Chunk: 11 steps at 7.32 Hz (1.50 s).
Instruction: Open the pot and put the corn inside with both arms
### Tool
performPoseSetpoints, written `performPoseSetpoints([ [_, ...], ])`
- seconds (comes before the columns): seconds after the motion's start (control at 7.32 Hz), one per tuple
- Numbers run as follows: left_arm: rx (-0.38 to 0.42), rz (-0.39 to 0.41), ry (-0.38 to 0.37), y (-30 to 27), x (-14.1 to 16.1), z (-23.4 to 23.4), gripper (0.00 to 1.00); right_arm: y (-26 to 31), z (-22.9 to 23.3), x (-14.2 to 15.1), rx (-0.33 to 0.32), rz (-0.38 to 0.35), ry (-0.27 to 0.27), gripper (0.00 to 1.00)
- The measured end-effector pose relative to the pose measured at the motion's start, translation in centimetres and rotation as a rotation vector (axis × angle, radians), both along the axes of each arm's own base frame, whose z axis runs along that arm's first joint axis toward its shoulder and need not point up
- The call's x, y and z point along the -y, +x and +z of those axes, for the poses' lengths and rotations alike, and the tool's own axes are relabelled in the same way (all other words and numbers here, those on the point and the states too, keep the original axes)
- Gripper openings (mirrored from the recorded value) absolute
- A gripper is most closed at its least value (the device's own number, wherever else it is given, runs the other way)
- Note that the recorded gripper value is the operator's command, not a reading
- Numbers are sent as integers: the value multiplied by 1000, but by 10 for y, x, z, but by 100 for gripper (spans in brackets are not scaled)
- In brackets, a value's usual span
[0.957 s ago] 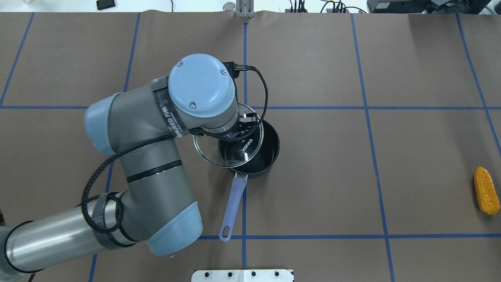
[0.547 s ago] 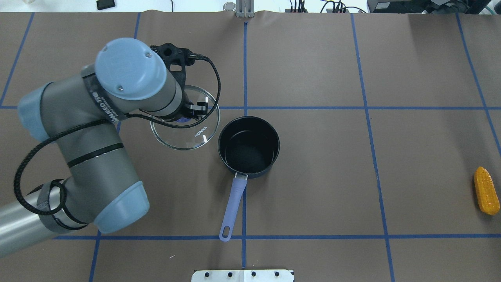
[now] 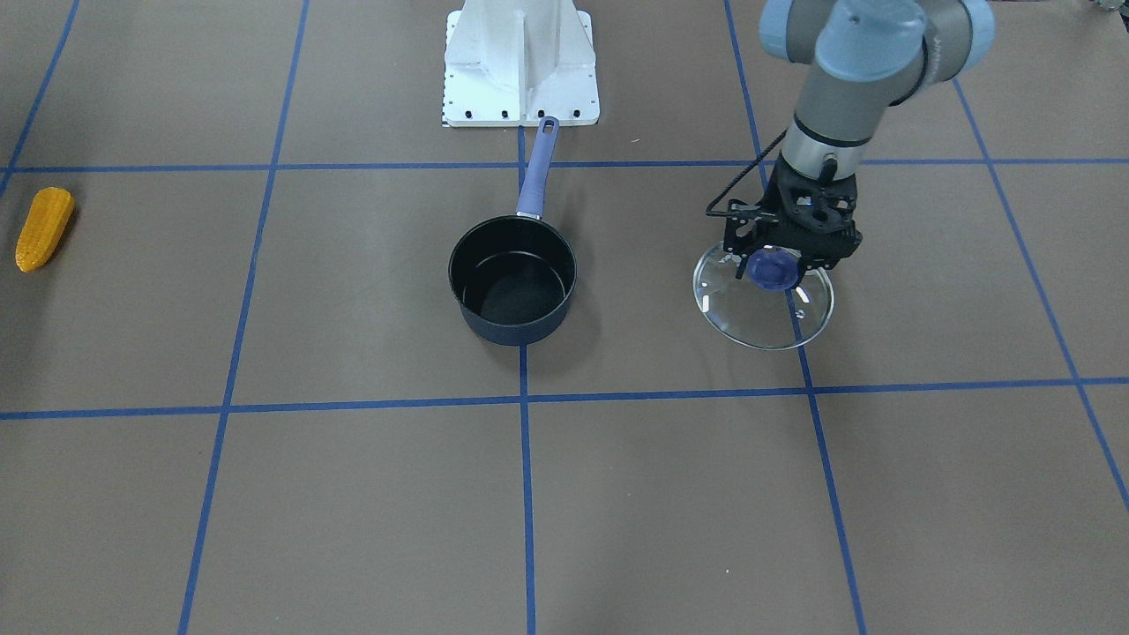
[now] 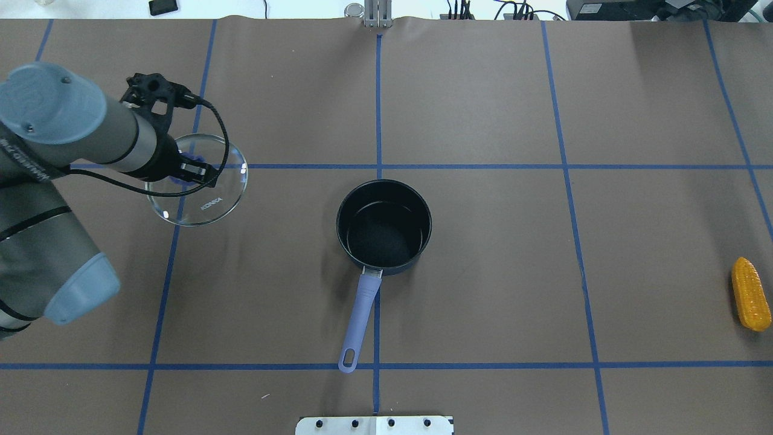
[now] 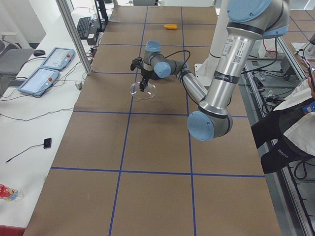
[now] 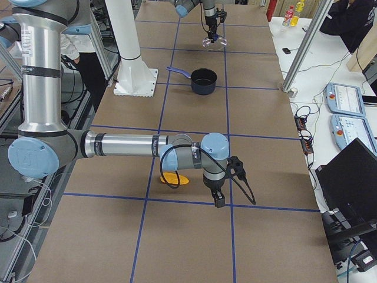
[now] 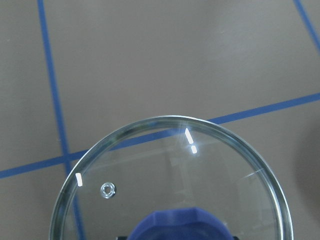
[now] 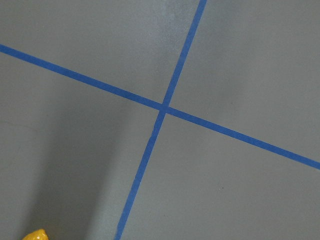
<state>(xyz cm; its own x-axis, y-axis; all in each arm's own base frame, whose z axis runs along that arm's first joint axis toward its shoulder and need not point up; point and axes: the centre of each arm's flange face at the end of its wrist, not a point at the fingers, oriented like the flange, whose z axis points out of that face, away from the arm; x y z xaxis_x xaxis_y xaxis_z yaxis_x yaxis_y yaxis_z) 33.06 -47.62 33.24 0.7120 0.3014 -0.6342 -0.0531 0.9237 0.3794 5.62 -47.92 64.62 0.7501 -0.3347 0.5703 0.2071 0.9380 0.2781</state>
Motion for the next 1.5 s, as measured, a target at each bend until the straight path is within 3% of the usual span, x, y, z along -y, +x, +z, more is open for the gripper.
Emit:
performPoseSetpoints([
  [0.41, 32, 123, 45, -55, -20, 104, 0, 0, 6, 0, 0, 0, 2, 100],
  [0.82, -24, 200, 91, -76, -48, 209, 0, 0, 7, 0, 0, 1, 0, 100],
  [1.09, -41, 217, 95, -79, -53, 234, 31, 0, 7, 0, 0, 1, 0, 100],
  [1.37, -43, 220, 94, -80, -54, 239, 72, 0, 7, 0, 0, 1, 4, 100],
  [1.5, -43, 220, 94, -80, -54, 239, 98, 0, 7, 0, 1, 1, 5, 100],
])
